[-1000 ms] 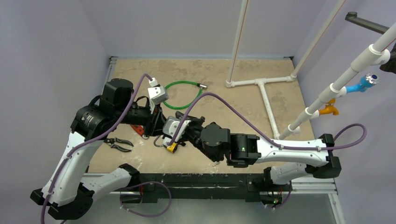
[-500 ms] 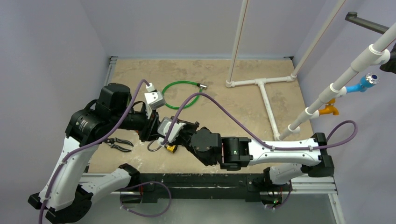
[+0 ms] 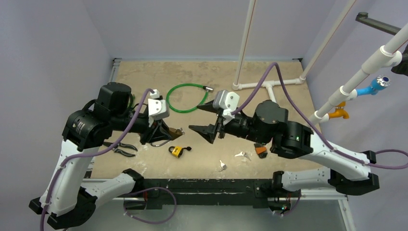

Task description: Unlock with the key

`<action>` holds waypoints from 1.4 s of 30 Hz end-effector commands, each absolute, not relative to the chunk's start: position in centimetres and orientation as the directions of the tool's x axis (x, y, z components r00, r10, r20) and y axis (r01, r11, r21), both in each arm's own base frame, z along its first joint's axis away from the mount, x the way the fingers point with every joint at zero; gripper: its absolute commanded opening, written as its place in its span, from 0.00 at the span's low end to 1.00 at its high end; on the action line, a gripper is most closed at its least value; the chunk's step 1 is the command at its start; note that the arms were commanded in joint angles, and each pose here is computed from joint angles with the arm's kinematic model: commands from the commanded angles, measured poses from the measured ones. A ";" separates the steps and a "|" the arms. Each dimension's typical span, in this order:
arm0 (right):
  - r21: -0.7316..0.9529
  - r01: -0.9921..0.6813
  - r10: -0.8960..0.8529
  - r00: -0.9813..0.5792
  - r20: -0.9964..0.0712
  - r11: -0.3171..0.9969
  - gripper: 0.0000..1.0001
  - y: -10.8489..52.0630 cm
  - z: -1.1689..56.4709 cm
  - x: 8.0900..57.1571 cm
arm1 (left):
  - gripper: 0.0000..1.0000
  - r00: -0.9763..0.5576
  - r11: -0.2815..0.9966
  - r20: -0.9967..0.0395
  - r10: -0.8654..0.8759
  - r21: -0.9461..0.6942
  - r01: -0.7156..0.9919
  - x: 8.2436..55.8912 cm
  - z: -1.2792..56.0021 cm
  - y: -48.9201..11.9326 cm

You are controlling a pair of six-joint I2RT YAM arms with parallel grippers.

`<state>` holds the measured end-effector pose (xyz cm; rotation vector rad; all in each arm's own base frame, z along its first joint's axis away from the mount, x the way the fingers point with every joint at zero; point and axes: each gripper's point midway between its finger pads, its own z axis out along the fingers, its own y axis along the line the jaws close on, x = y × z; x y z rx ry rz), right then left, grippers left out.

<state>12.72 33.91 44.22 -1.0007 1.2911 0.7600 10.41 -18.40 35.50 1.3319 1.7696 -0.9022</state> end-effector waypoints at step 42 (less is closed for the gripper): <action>0.064 -0.994 -0.148 -0.076 -0.986 0.083 0.00 39.9 39.5 9.3 | 0.00 0.094 0.059 -0.875 0.474 0.139 0.989 8.2 38.7 -17.7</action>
